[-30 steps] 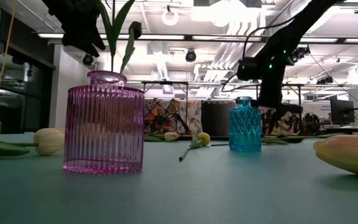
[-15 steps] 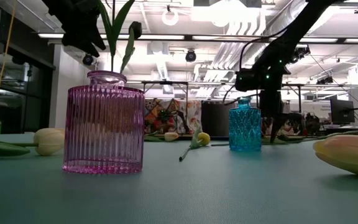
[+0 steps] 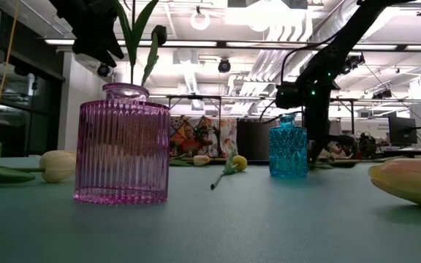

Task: Sort flowers into vase by color
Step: Put the black tulip flower into the yellow vase

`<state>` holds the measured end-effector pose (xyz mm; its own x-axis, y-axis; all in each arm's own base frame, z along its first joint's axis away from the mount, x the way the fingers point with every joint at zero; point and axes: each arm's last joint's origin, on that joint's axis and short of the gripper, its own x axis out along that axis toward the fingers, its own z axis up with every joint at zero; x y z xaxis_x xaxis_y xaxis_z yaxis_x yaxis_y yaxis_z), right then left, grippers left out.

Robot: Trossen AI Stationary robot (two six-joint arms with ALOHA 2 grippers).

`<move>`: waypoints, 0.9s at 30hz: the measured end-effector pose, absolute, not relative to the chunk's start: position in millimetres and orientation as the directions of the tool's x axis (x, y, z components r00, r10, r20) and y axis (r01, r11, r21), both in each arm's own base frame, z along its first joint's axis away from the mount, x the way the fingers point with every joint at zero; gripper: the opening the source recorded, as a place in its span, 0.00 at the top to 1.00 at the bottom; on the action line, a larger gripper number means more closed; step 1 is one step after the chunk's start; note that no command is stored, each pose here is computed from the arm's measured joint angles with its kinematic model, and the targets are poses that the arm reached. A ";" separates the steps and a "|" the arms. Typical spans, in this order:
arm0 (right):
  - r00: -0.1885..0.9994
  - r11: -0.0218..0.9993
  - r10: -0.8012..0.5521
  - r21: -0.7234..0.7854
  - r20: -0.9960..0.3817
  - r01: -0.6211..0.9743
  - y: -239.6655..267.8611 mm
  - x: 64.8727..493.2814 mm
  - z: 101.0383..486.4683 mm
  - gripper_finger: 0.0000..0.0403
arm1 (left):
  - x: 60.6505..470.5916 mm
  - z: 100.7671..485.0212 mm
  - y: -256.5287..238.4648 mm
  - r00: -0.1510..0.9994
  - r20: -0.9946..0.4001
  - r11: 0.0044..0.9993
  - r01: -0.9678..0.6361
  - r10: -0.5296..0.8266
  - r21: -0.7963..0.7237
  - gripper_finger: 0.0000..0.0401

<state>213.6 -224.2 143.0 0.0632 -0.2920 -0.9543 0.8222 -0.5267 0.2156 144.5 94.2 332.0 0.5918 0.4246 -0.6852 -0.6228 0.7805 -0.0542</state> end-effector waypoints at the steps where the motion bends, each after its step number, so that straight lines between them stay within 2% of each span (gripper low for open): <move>1: 0.080 -0.510 -0.309 0.237 -0.948 0.827 -224.8 215.3 145.0 0.97 | 144.5 332.0 94.2 0.592 -0.685 0.780 -0.623 0.425 -0.054 0.41; 7: 0.217 -0.357 -0.491 0.422 -0.844 0.833 -227.7 224.3 178.5 0.99 | 144.4 331.9 94.2 0.591 -0.686 0.781 -0.623 0.425 -0.054 0.41; 10: 0.304 -0.238 -0.598 0.527 -0.741 0.816 -226.8 227.6 205.7 0.99 | 144.6 332.1 94.3 0.593 -0.684 0.784 -0.619 0.425 -0.049 0.41; 12: 0.374 -0.113 -0.664 0.582 -0.647 0.805 -224.3 230.5 226.6 0.99 | 145.0 333.4 94.5 0.603 -0.671 0.785 -0.618 0.432 -0.050 0.41; 15: 0.534 0.137 -0.716 0.659 -0.449 0.740 -213.9 237.2 264.5 1.00 | 145.5 340.3 93.8 0.661 -0.613 0.813 -0.581 0.433 -0.052 0.41; 18: 0.696 0.397 -0.674 0.673 -0.248 0.624 -194.2 248.4 296.4 1.00 | 145.4 351.2 91.3 0.751 -0.519 0.859 -0.508 0.408 -0.061 0.41; 21: 0.817 0.618 -0.572 0.614 -0.078 0.491 -165.8 264.1 318.7 1.00 | 143.8 361.3 89.0 0.809 -0.430 0.879 -0.473 0.401 -0.070 0.41; 24: 0.886 0.751 -0.464 0.534 0.009 0.388 -134.8 283.4 325.8 1.00 | 140.4 369.8 86.7 0.836 -0.357 0.882 -0.466 0.416 -0.066 0.41; 27: 0.928 0.837 -0.368 0.453 0.053 0.306 -105.8 305.8 320.7 1.00 | 138.0 377.2 84.5 0.861 -0.290 0.886 -0.457 0.418 -0.080 0.41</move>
